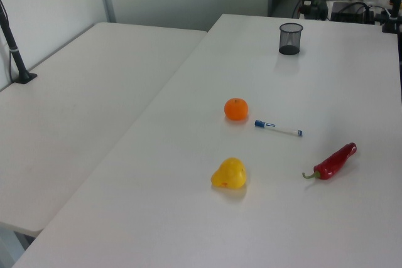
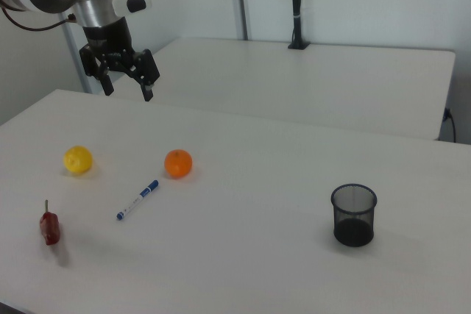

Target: Place marker

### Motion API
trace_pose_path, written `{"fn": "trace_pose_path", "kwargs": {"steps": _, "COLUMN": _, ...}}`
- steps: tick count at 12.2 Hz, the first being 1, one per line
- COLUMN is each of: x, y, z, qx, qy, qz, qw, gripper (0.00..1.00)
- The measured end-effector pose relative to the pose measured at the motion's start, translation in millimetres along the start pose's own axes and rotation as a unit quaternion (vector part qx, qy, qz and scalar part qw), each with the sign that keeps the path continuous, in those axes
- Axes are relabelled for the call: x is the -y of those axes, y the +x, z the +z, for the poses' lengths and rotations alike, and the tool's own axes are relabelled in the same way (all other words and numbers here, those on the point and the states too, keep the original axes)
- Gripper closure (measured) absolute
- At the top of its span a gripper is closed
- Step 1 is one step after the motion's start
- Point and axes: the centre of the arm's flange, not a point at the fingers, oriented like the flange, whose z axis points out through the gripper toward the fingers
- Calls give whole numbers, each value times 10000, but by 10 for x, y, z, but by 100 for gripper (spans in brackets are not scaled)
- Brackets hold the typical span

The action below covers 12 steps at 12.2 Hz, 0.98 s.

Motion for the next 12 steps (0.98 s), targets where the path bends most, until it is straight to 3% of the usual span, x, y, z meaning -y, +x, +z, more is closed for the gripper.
{"fn": "trace_pose_path", "kwargs": {"steps": 12, "x": -9, "y": 77, "z": 168, "qx": 63, "qy": 6, "qz": -17, "qw": 10000, "gripper": 0}}
